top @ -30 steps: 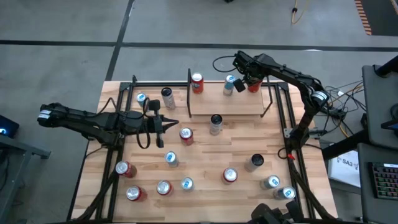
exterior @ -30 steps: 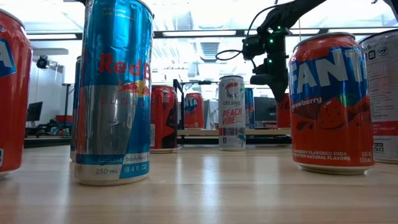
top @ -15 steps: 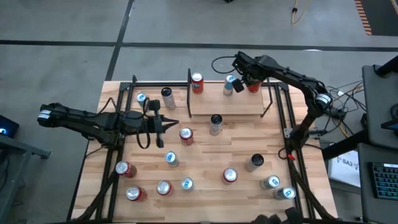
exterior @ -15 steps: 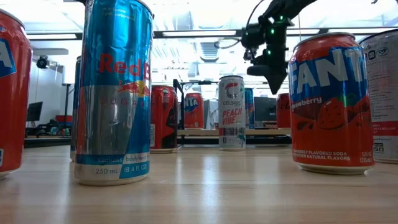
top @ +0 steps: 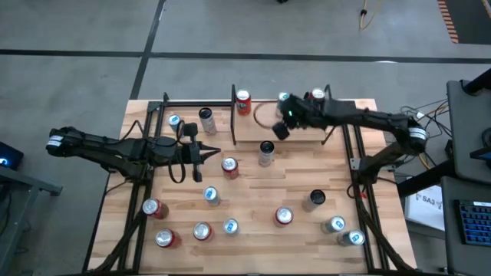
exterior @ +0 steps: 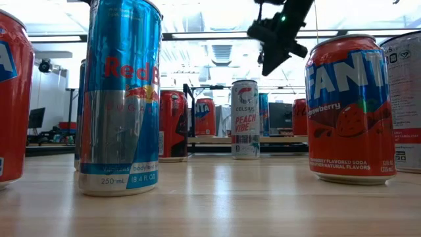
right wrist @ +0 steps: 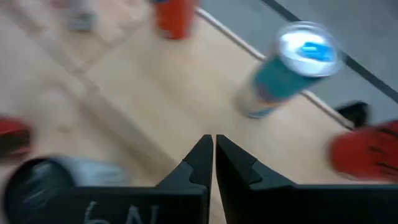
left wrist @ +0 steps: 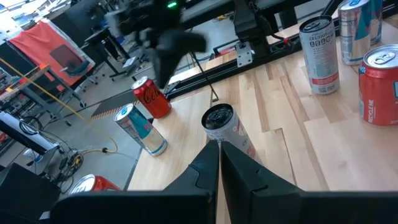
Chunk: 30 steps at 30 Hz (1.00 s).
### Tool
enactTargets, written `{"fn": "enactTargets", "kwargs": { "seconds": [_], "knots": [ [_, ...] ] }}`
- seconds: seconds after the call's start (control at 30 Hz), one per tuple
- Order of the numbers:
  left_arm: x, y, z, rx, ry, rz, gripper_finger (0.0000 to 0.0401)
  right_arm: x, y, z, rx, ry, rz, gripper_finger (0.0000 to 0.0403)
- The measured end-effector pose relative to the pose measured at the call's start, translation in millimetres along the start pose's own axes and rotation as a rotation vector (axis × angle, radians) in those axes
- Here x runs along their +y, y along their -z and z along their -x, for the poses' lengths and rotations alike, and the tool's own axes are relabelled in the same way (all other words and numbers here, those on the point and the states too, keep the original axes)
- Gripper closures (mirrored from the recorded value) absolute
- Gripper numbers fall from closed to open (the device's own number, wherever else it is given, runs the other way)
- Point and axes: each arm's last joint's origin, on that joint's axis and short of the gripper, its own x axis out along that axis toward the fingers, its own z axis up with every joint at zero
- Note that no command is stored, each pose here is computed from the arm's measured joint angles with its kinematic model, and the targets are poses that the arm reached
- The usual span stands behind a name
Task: Place canned beverage on shelf
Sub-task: Put the blue soda can on the shelf
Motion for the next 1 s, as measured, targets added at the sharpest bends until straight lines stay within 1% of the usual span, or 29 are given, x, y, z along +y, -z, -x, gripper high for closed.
{"fn": "enactTargets", "kwargs": {
  "seconds": [0.2, 0.3, 0.4, 0.53, 0.63, 0.8, 0.93, 1.0],
  "knots": [
    [0, 0, 0, -0.001, 0.000, 0.006, 0.0401, 34, 43, 17, -0.181, -0.216, 0.074, 0.0394],
    [0, 0, 0, 0.000, 0.000, 0.022, 0.0401, 45, 64, 21, -0.260, -0.310, 0.109, 0.0394],
    [0, 0, 0, -0.001, 0.001, 0.060, 0.0401, 51, 83, 24, -0.308, -0.378, 0.142, 0.0394],
    [0, 1, 0, 0.006, 0.005, 0.193, 0.0401, 54, 100, 26, -0.355, -0.440, 0.173, 0.0394],
    [-4, 7, -1, 0.035, 0.014, 0.290, 0.0401, 54, 110, 28, -0.388, -0.468, 0.219, 0.0394],
    [-8, 17, -2, 0.094, 0.026, 0.428, 0.0401, 55, 114, 31, -0.416, -0.482, 0.283, 0.0394],
    [-9, 19, -2, 0.112, 0.023, 0.539, 0.0401, 55, 114, 31, -0.410, -0.505, 0.312, 0.0394],
    [-10, 19, -2, 0.108, 0.064, 0.587, 0.0401, 56, 115, 32, -0.404, -0.531, 0.335, 0.0394]
  ]
}}
